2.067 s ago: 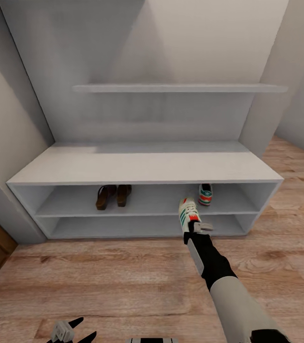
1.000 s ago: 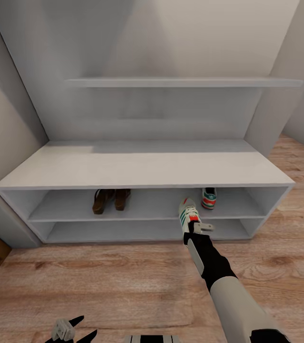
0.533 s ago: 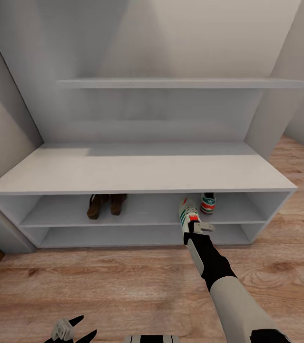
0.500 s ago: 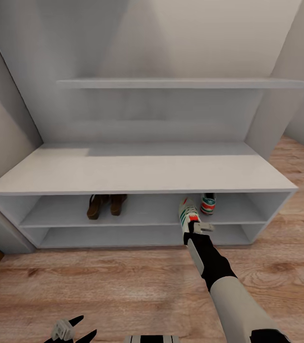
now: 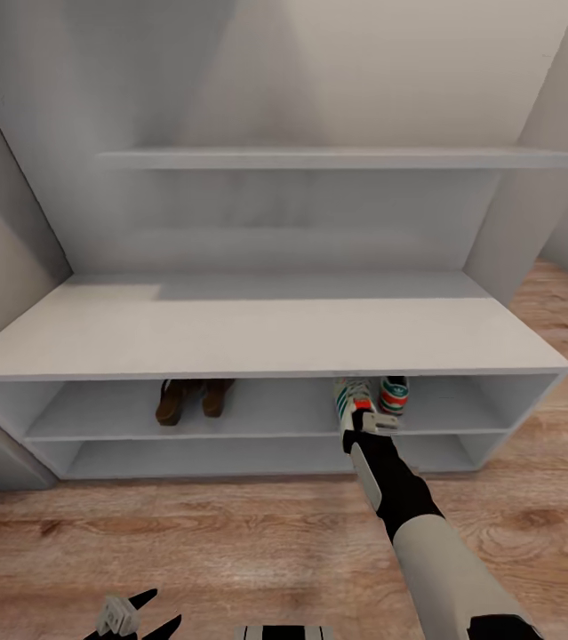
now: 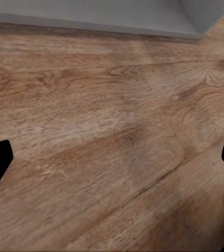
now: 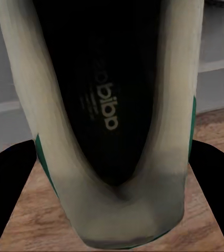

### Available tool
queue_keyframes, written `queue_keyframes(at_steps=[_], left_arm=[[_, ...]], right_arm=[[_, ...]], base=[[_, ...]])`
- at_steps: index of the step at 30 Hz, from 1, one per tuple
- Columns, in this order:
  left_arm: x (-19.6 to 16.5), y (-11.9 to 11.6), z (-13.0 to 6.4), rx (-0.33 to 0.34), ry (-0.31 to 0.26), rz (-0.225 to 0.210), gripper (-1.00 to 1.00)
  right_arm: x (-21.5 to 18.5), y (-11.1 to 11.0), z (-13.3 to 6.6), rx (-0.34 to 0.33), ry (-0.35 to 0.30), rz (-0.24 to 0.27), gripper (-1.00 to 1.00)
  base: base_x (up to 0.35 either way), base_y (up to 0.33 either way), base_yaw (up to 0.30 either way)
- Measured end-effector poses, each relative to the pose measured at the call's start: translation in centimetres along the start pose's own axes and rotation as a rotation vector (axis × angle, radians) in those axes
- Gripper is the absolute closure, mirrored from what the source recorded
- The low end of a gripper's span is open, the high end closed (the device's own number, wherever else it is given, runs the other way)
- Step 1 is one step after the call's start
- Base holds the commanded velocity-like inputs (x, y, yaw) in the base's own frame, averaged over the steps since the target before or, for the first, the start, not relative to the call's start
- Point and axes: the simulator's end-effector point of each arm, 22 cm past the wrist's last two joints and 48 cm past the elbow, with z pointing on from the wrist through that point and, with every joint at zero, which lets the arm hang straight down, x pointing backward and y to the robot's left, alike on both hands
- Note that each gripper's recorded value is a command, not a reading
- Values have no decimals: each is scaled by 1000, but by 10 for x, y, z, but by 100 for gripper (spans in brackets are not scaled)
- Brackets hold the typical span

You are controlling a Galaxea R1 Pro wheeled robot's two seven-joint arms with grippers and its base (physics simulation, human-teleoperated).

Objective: Pick up the two gym shoes and the two sandals from the corridor floor and place them onto the hallstand (shoe rack) in the corridor, making sure they are on the rack and not on the floor. Arrange them so the two gym shoes are next to each other and the two sandals are next to each other.

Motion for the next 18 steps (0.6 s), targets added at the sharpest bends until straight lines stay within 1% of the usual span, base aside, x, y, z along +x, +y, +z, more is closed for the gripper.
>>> queue_keyframes(at_steps=[3,8,13,18], left_arm=[[0,0,0,-1,0,0,-100],[0,1,-1,-1,1,1,-100],[0,0,0,0,0,1,-100],[0,1,-1,-1,1,2,-100]], right_arm=[[-5,0,-2,-1,-12,5,100],[-7,0,-2,-1,-15,5,100],[-12,-1,-3,0,-26,8,100],[-13,-2,-3,4,-29,2,100]], base=[[190,0,0],[47,0,0],[250,0,0],[84,0,0]])
